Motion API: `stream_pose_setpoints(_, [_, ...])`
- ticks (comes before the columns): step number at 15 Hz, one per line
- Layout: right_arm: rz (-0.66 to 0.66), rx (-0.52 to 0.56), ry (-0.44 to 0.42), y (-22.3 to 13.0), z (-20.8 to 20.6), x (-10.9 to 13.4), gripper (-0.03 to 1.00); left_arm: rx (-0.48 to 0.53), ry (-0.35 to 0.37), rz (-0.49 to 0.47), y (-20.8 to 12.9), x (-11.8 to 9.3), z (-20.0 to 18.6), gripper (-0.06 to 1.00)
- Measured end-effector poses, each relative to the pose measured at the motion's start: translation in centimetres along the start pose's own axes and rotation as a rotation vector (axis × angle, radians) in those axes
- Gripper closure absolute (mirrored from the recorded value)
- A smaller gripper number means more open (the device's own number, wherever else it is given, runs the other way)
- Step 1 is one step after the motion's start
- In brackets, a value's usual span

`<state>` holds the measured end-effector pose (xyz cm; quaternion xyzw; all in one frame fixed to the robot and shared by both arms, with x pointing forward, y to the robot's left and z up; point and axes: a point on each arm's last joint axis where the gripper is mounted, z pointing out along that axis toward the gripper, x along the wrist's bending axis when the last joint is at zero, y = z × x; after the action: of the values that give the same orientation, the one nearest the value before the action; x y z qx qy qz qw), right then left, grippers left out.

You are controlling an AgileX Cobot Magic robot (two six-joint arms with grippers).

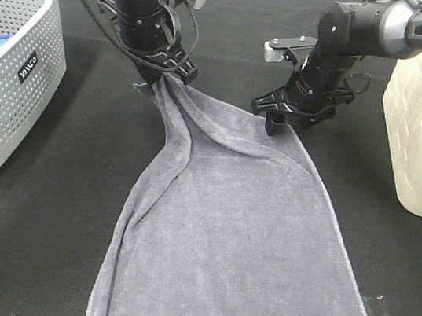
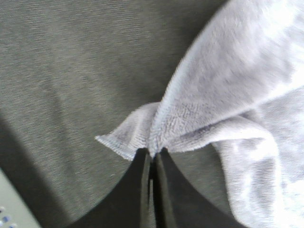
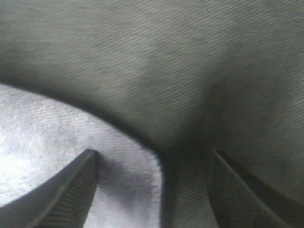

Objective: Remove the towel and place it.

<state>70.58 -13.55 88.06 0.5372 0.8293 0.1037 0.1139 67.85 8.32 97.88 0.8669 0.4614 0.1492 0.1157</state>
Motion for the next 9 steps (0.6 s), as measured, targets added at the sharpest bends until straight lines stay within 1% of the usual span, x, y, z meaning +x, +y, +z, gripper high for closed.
stream_pose_setpoints(2, [0.001, -0.002, -0.005, 0.1, 0.1, 0.0, 0.35, -0.005, -0.003, 0.003, 0.0, 0.0, 0.0, 0.94])
stream_pose_setpoints(5, [0.003, 0.013, -0.002, -0.2, 1.0, 0.0, 0.49, -0.016, -0.004, 0.007, 0.1, 0.0, 0.0, 0.94])
stream_pose_setpoints(6, [0.005, 0.012, 0.002, -0.1, 0.9, 0.2, 0.58, -0.016, -0.004, 0.007, 0.1, 0.0, 0.0, 0.94])
stream_pose_setpoints(8, [0.01, 0.007, 0.008, 0.0, 1.0, 0.3, 0.83, -0.017, -0.005, 0.007, 0.2, 0.0, 0.0, 0.94])
stream_pose_setpoints(9, [0.002, 0.006, 0.0, 0.1, 1.0, 0.2, 0.94, -0.018, -0.005, 0.007, 0.2, 0.0, 0.0, 0.94])
